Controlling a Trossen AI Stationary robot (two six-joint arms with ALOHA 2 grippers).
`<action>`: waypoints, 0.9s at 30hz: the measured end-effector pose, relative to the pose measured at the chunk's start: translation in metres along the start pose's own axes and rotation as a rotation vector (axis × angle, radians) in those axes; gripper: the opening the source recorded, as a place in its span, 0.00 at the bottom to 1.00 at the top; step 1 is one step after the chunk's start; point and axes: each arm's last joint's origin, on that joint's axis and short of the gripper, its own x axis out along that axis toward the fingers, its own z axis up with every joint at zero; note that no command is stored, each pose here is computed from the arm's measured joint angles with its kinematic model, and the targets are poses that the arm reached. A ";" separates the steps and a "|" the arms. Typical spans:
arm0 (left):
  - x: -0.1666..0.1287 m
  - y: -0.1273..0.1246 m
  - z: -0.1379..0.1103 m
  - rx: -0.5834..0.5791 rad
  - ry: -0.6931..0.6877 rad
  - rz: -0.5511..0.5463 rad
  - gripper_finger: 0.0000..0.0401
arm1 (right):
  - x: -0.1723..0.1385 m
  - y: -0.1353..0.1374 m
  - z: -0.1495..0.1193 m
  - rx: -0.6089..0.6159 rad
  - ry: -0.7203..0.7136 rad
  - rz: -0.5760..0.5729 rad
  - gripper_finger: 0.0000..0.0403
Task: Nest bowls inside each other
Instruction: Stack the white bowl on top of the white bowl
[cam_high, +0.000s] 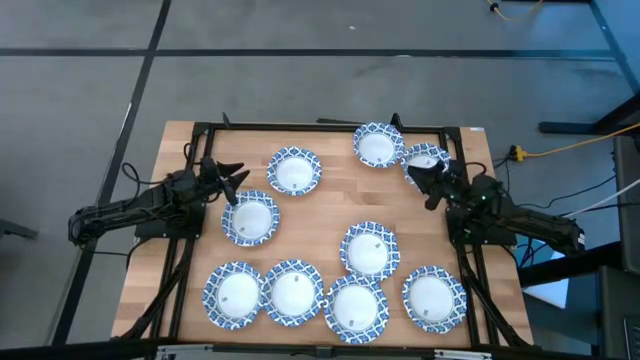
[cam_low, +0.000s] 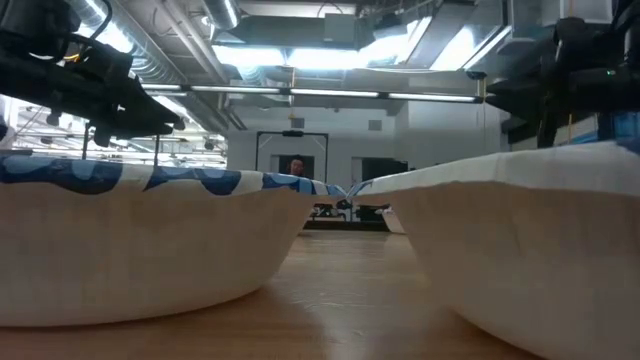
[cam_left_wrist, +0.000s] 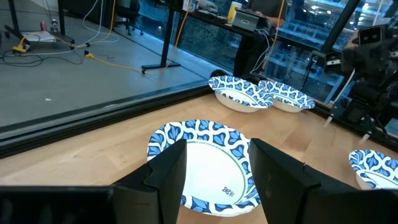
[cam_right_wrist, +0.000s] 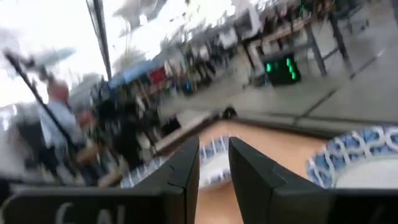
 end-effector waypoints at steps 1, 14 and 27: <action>0.000 0.000 0.000 0.000 0.000 0.000 0.42 | -0.001 0.001 0.001 -0.013 0.041 -0.008 0.22; 0.000 0.002 0.001 -0.001 -0.028 0.072 0.42 | 0.000 0.002 0.013 -0.026 0.432 -0.380 0.22; 0.000 0.002 0.002 -0.005 -0.035 0.070 0.42 | 0.037 0.001 0.003 -0.114 0.754 -0.588 0.22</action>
